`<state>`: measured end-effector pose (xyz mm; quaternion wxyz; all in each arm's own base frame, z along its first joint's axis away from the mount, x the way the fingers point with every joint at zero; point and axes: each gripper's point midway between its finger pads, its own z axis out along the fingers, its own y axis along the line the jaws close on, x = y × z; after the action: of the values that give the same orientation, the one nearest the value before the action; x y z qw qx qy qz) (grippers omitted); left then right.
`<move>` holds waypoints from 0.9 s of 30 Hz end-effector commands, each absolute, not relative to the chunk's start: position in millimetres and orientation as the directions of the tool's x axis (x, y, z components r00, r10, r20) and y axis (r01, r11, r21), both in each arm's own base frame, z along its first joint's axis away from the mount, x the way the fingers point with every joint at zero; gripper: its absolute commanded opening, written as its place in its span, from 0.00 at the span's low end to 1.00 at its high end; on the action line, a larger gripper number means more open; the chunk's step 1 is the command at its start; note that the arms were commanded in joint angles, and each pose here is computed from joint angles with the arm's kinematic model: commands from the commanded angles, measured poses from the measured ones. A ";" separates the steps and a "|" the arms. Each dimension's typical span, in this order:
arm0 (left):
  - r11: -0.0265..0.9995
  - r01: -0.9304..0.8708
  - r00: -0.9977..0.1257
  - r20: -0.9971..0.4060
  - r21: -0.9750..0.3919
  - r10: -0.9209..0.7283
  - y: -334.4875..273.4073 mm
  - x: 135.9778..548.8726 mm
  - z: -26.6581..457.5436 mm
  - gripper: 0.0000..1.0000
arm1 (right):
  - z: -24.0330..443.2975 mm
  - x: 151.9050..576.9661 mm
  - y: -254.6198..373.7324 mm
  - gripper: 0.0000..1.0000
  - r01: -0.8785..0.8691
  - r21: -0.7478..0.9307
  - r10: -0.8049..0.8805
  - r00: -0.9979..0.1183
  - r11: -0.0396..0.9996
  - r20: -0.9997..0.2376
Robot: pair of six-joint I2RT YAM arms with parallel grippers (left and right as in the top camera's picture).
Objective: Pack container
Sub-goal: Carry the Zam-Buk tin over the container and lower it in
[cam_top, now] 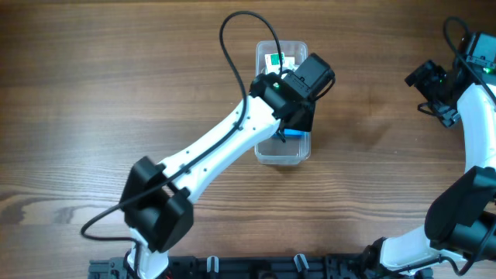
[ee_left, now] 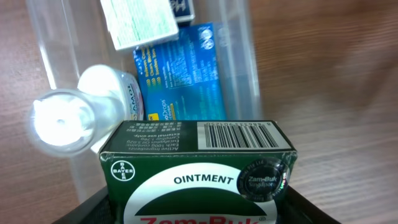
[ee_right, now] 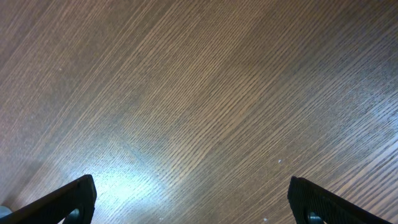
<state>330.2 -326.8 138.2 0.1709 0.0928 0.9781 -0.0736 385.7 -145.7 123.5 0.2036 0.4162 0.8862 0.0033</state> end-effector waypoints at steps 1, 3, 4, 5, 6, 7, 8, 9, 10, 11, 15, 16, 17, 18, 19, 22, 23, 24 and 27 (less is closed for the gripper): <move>0.987 0.130 -0.939 -0.332 -0.091 0.093 -326.2 337.2 119.1 0.61 | 120.6 386.0 -146.5 1.00 0.740 0.175 0.744 -0.569 0.649 -0.351; 0.988 0.125 -0.941 -0.325 -0.086 0.091 -326.3 337.2 114.6 0.62 | 120.6 386.0 -146.5 1.00 0.740 0.175 0.743 -0.569 0.649 -0.351; 0.989 0.118 -0.943 -0.323 -0.089 0.084 -326.3 337.0 114.3 0.61 | 120.6 386.0 -146.5 1.00 0.740 0.175 0.744 -0.569 0.649 -0.351; 0.990 0.108 -0.944 -0.322 -0.092 0.073 -326.4 337.1 114.2 0.61 | 120.6 386.0 -146.5 1.00 0.740 0.175 0.743 -0.569 0.649 -0.351; 0.990 0.108 -0.944 -0.323 -0.093 0.073 -326.5 337.2 114.3 0.61 | 120.6 386.0 -146.5 1.00 0.740 0.175 0.743 -0.569 0.649 -0.351; 0.990 0.108 -0.944 -0.323 -0.092 0.073 -326.4 337.2 114.3 0.61 | 120.6 386.0 -146.5 1.00 0.740 0.175 0.744 -0.569 0.649 -0.351; 0.990 0.108 -0.944 -0.322 -0.092 0.073 -326.3 337.1 113.8 0.62 | 120.6 386.0 -146.5 1.00 0.740 0.175 0.743 -0.569 0.649 -0.351; 0.990 0.102 -0.945 -0.321 -0.092 0.067 -326.2 337.1 113.3 0.61 | 120.6 386.0 -146.5 1.00 0.740 0.175 0.744 -0.569 0.649 -0.351; 0.991 0.098 -0.946 -0.317 -0.093 0.064 -326.2 336.8 112.1 0.61 | 120.6 386.0 -146.5 1.00 0.740 0.175 0.744 -0.569 0.649 -0.351; 0.991 0.098 -0.947 -0.314 -0.093 0.064 -326.5 336.5 111.1 0.61 | 120.6 386.0 -146.5 1.00 0.740 0.175 0.743 -0.569 0.649 -0.351; 0.993 0.085 -0.951 -0.304 -0.088 0.054 -326.6 336.7 104.5 0.62 | 120.6 386.0 -146.5 1.00 0.740 0.175 0.744 -0.569 0.649 -0.351; 0.992 0.084 -0.952 -0.300 -0.090 0.053 -327.4 336.6 102.8 0.62 | 120.6 386.0 -146.5 1.00 0.740 0.175 0.744 -0.569 0.649 -0.351; 0.992 0.084 -0.953 -0.299 -0.089 0.054 -327.5 336.6 102.0 0.61 | 120.6 386.0 -146.5 1.00 0.740 0.175 0.744 -0.569 0.649 -0.351; 0.992 0.084 -0.953 -0.298 -0.089 0.054 -327.7 336.6 101.2 0.61 | 120.6 386.1 -146.5 1.00 0.740 0.175 0.743 -0.569 0.649 -0.351; 0.992 0.085 -0.954 -0.293 -0.090 0.055 -328.2 336.1 99.7 0.61 | 120.6 386.0 -146.5 1.00 0.740 0.175 0.743 -0.569 0.649 -0.351; 0.991 0.088 -0.962 -0.267 -0.105 0.057 -332.2 333.0 93.4 0.61 | 120.6 386.0 -146.5 1.00 0.740 0.175 0.743 -0.569 0.649 -0.351; 0.991 0.086 -0.963 -0.264 -0.102 0.056 -332.6 333.3 89.8 0.61 | 120.6 386.0 -146.5 1.00 0.740 0.175 0.743 -0.569 0.649 -0.351; 0.991 0.086 -0.963 -0.262 -0.100 0.057 -333.5 334.3 86.1 0.61 | 120.6 386.0 -146.5 1.00 0.740 0.175 0.743 -0.569 0.649 -0.351; 0.993 0.084 -0.967 -0.249 -0.088 0.060 -334.7 335.8 72.7 0.63 | 120.6 386.0 -146.5 1.00 0.740 0.175 0.743 -0.569 0.649 -0.351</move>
<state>334.4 -331.8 87.8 0.1352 0.0461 0.9884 -0.0520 385.7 -145.7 123.5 0.2036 0.4162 0.8862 0.0033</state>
